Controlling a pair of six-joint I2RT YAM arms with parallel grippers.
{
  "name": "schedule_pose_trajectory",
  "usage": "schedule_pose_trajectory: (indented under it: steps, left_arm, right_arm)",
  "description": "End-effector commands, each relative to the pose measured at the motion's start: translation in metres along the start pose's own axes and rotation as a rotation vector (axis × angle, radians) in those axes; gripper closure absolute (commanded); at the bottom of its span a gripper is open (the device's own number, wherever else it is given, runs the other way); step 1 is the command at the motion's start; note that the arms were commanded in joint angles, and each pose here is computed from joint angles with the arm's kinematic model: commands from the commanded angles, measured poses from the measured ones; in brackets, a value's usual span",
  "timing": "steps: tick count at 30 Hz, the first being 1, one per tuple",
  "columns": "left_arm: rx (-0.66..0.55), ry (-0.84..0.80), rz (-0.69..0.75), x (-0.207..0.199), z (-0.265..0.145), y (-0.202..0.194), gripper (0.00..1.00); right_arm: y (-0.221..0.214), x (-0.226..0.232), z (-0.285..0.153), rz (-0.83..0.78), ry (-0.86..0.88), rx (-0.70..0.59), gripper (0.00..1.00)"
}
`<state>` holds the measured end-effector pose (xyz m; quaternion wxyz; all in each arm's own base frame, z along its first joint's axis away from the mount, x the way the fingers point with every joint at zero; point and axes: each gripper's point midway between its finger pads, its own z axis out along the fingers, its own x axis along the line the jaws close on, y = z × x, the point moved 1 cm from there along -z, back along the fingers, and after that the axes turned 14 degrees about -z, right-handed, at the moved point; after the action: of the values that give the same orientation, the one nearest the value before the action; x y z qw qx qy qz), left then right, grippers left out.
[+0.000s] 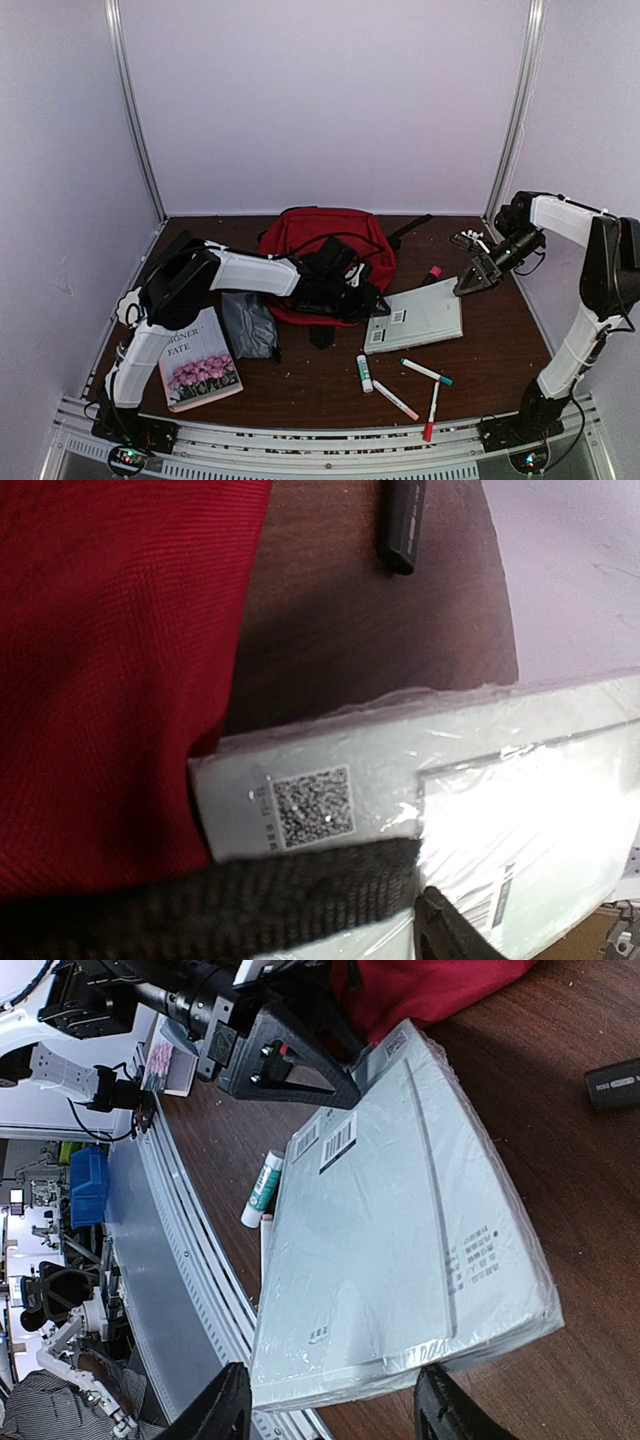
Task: Pack the student bag
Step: Adjust the book at the center of the board.
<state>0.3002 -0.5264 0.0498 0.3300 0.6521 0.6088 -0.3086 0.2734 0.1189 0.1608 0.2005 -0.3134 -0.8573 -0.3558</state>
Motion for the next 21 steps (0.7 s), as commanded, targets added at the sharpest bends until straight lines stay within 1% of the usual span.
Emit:
schedule_pose_trajectory:
  steps: [1, 3, 4, 5, 6, 8, 12, 14, 18, 21]
  left_arm:
    - [-0.041, -0.244, 0.181, -0.062, -0.001, -0.001, 0.42]
    - [-0.046, -0.246, 0.191, -0.063, -0.004, 0.000, 0.41]
    - [-0.045, -0.240, 0.190, -0.061, -0.004, 0.000, 0.35]
    - [-0.042, -0.234, 0.190, -0.060, -0.005, 0.000, 0.18]
    - [-0.041, -0.232, 0.193, -0.060, -0.006, 0.000, 0.04]
    - [-0.042, -0.227, 0.204, -0.062, -0.010, 0.000, 0.02]
    - [-0.070, -0.211, 0.249, -0.070, -0.027, 0.000, 0.02]
    - [-0.120, -0.174, 0.284, -0.073, -0.043, 0.003, 0.02]
    - [-0.231, -0.101, 0.400, -0.080, -0.079, 0.003, 0.02]
    - [-0.326, -0.047, 0.534, -0.082, -0.097, -0.002, 0.02]
  right_arm:
    - [0.045, 0.040, 0.011, -0.104, 0.197, -0.153, 0.45]
    - [0.055, 0.050, 0.006, -0.136, 0.223, -0.177, 0.45]
    - [0.059, 0.055, 0.005, -0.146, 0.231, -0.180, 0.45]
    - [0.063, 0.058, 0.005, -0.156, 0.238, -0.180, 0.45]
    - [0.065, 0.060, 0.005, -0.167, 0.241, -0.179, 0.45]
    - [0.068, 0.061, 0.008, -0.182, 0.241, -0.174, 0.45]
    - [0.073, 0.059, 0.010, -0.183, 0.250, -0.172, 0.45]
    - [0.073, 0.060, 0.010, -0.174, 0.257, -0.168, 0.45]
    - [0.073, 0.061, 0.009, -0.203, 0.259, -0.171, 0.45]
    - [0.074, 0.061, 0.009, -0.205, 0.263, -0.173, 0.45]
